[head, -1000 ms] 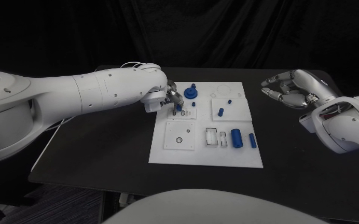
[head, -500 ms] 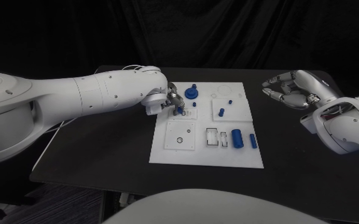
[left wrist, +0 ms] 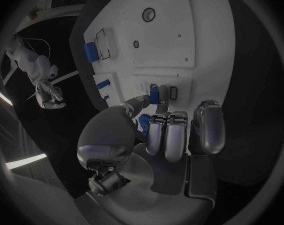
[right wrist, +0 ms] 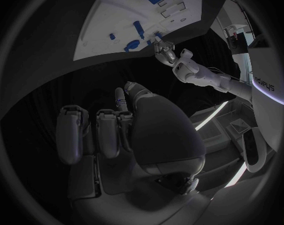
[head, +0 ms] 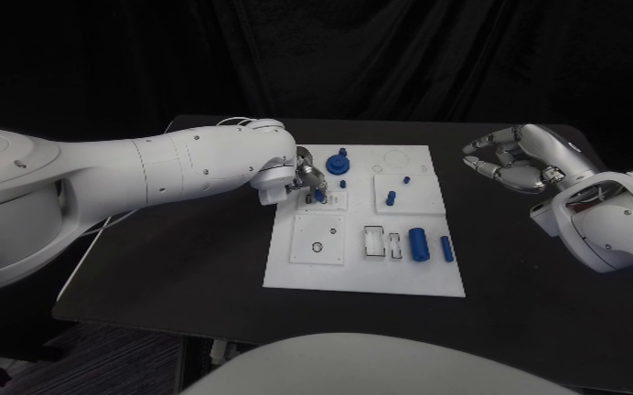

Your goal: Assemble the parts on the task board

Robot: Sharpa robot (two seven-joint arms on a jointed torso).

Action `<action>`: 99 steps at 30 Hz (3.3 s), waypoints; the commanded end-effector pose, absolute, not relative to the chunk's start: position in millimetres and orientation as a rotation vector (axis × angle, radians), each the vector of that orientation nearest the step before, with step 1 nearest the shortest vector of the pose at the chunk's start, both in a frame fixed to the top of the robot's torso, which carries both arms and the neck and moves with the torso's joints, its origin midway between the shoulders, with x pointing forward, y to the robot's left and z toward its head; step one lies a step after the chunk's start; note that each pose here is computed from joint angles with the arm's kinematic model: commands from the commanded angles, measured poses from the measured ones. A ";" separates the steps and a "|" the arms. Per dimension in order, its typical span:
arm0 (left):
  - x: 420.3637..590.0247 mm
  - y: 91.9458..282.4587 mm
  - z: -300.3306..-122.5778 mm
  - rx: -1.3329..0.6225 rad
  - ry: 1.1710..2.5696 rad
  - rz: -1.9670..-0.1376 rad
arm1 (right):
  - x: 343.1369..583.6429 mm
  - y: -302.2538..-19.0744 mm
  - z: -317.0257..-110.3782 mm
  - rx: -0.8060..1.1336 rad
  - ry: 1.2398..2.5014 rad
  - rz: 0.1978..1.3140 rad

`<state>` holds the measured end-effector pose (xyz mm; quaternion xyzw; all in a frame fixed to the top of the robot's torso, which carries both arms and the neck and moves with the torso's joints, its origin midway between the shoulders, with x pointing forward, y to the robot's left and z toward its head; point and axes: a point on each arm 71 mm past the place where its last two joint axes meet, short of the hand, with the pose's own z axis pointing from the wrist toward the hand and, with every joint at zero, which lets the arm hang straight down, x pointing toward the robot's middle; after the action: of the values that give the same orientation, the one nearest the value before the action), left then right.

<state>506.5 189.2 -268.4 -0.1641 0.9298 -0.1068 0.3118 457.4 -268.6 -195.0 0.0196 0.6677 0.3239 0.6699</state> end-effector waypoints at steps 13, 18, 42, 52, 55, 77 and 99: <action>504.8 182.2 -272.3 -0.433 2.447 -0.330 | 457.5 -270.2 -197.4 0.064 1.525 0.716; 504.4 181.0 -272.9 -0.429 2.451 -0.332 | 457.8 -270.6 -197.7 0.066 1.528 0.714; 503.3 185.5 -275.1 -0.427 2.474 -0.308 | 458.3 -271.4 -199.2 0.073 1.545 0.706; 503.3 185.5 -275.1 -0.427 2.474 -0.308 | 458.3 -271.4 -199.2 0.073 1.545 0.706; 503.3 185.5 -275.1 -0.427 2.474 -0.308 | 458.3 -271.4 -199.2 0.073 1.545 0.706; 502.3 185.8 -278.1 -0.411 2.499 -0.306 | 457.2 -272.1 -202.4 0.080 1.579 0.698; 501.6 192.5 -278.5 -0.402 2.467 -0.299 | 457.2 -271.7 -203.6 0.081 1.590 0.696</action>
<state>505.1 192.7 -273.3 -0.1615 0.9323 -0.1146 0.3026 457.7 -270.8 -201.7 0.0307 0.6937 0.3116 0.6486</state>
